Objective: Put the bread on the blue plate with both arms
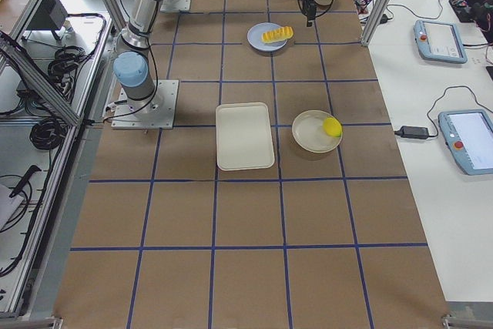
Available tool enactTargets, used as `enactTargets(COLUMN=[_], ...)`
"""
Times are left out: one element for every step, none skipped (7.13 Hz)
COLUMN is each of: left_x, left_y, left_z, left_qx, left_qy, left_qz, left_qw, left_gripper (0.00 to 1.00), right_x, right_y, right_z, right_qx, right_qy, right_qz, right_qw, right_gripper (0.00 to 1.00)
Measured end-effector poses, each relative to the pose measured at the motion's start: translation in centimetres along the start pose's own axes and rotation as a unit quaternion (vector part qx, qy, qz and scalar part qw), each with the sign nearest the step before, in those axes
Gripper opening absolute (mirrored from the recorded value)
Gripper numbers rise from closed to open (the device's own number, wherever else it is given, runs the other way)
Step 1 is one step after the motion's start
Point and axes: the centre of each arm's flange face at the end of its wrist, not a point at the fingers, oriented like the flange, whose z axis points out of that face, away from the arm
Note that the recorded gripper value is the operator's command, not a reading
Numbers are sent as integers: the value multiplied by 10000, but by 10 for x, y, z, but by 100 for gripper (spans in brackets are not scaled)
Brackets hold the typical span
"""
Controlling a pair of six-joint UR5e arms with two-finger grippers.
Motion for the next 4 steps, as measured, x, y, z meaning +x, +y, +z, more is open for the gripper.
enactTargets(left_x=[0, 1, 1, 1], left_y=[0, 0, 0, 0], left_z=[0, 0, 1, 1], left_qx=[0, -2, -5, -6], left_qy=[4, 5, 6, 6], left_qz=[0, 3, 6, 8], left_qw=[10000, 10000, 10000, 10000], left_gripper=[100, 100, 100, 100], right_x=[39, 83, 121, 141], right_y=[-7, -1, 18, 41], right_z=[-29, -62, -94, -119], right_qx=[130, 54, -194, -469], right_qy=[-10, -106, -231, -249], right_qz=[273, 549, 861, 1207], right_qw=[9995, 9984, 9958, 9913], right_gripper=[100, 100, 100, 88])
